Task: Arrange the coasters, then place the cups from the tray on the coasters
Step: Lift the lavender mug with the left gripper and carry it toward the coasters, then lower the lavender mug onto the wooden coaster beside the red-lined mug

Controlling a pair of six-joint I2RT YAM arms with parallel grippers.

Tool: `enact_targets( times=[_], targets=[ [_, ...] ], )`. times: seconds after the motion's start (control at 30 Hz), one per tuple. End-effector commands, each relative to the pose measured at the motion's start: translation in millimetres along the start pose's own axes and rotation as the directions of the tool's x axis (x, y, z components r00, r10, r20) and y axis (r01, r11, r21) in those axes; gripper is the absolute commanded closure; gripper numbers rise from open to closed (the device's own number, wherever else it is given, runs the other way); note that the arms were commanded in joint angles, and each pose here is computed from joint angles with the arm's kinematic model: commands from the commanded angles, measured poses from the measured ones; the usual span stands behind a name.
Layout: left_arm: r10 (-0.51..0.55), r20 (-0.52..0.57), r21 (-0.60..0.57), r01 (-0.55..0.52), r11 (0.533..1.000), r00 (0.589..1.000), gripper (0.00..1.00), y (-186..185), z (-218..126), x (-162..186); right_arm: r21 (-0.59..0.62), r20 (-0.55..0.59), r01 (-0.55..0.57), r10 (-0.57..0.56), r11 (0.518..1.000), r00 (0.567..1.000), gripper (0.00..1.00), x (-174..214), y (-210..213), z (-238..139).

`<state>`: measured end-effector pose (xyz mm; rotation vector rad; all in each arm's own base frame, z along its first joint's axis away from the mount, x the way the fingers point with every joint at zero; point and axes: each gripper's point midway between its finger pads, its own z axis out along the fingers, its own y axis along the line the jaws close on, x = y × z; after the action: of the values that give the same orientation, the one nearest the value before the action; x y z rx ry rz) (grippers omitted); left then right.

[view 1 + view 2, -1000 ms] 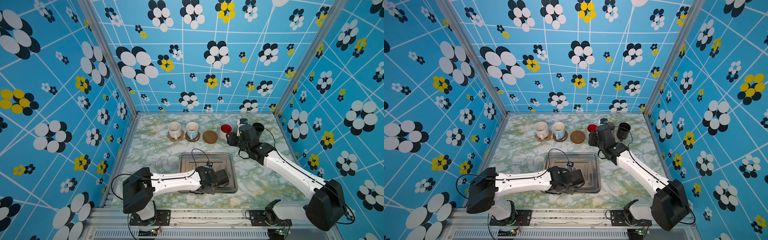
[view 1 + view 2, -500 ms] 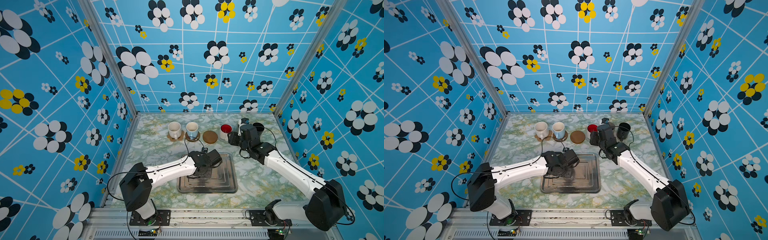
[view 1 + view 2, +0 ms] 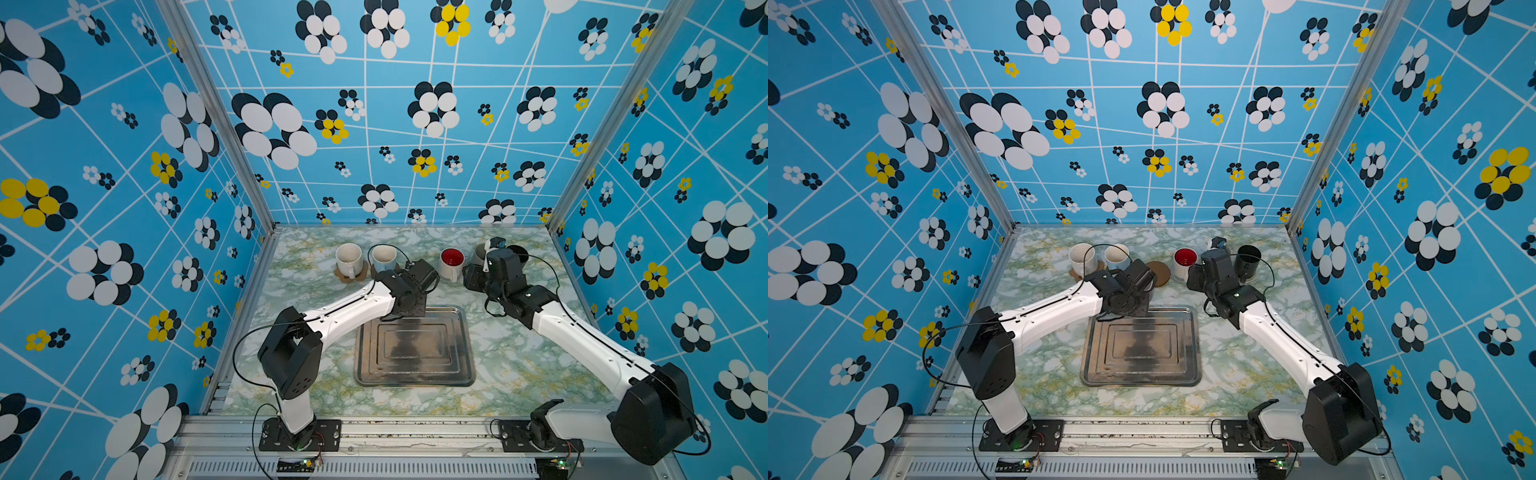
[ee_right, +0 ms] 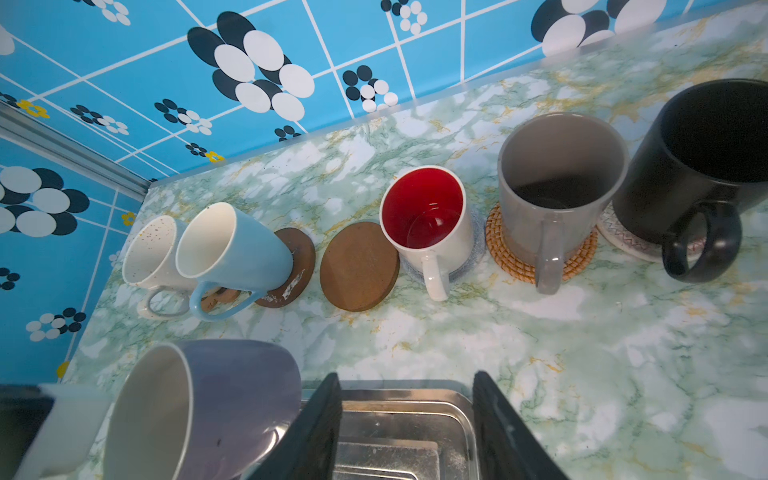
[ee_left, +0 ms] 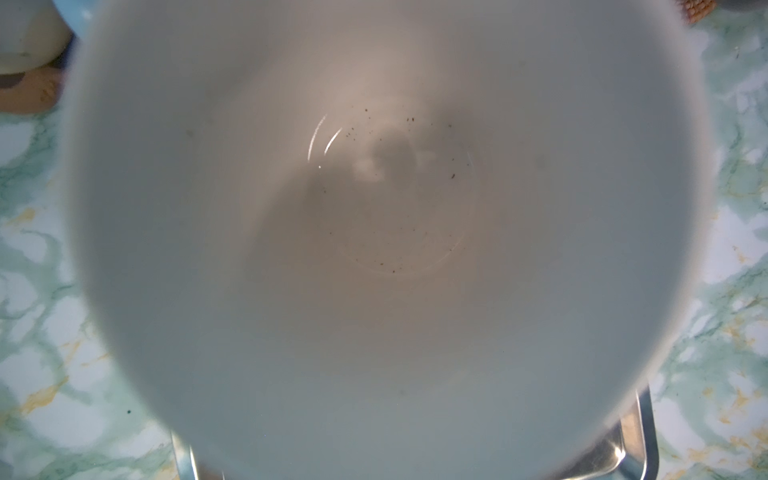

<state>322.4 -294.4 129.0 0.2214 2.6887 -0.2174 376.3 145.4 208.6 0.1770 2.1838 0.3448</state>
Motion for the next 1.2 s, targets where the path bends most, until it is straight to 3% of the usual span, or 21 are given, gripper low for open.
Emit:
enact_targets(
  times=[0.0,0.47,1.17],
  targets=[
    [0.017,0.101,0.040,-0.021,0.999,0.995,1.00,-10.2,-10.1,-46.6,0.019,0.017,-0.004,0.003,1.000,1.000,0.47,-2.7,-9.4,-7.0],
    [0.054,0.116,0.013,-0.056,0.998,0.992,1.00,-9.6,11.9,-107.6,0.072,0.061,-0.021,0.017,0.997,0.998,0.46,-6.4,-36.0,-21.0],
    [0.077,0.041,0.048,-0.079,0.996,0.996,1.00,-9.4,47.2,-122.8,0.096,0.062,-0.016,0.010,0.995,0.998,0.45,-3.1,-47.3,-22.7]
  ],
)
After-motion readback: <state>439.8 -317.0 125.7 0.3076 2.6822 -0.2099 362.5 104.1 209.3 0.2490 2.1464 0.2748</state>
